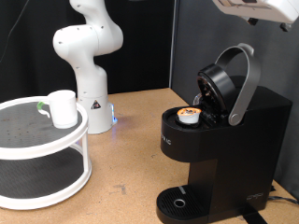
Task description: Make a cup of coffee with the keurig machine
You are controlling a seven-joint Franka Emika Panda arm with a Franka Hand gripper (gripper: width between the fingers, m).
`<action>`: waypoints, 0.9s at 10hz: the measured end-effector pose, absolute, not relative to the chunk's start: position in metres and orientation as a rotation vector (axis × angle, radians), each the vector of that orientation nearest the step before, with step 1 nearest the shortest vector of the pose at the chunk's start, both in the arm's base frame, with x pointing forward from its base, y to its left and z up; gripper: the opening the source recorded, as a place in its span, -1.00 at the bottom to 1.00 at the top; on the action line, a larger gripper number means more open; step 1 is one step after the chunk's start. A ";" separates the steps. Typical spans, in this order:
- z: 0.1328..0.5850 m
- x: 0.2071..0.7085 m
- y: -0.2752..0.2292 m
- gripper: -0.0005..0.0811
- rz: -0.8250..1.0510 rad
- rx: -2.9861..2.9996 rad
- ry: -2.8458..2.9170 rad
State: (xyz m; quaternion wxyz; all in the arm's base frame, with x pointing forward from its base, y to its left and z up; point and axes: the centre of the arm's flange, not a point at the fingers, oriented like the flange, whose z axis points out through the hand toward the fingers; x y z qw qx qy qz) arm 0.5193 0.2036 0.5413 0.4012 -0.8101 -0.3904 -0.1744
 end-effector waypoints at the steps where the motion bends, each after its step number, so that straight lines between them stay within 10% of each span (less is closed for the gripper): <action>1: 0.539 0.520 0.207 0.98 -0.438 -2.056 -0.989; 5: 0.527 0.523 0.207 0.55 -0.410 -2.105 -1.027; 9: 0.524 0.524 0.192 -0.68 -0.382 -2.100 -1.054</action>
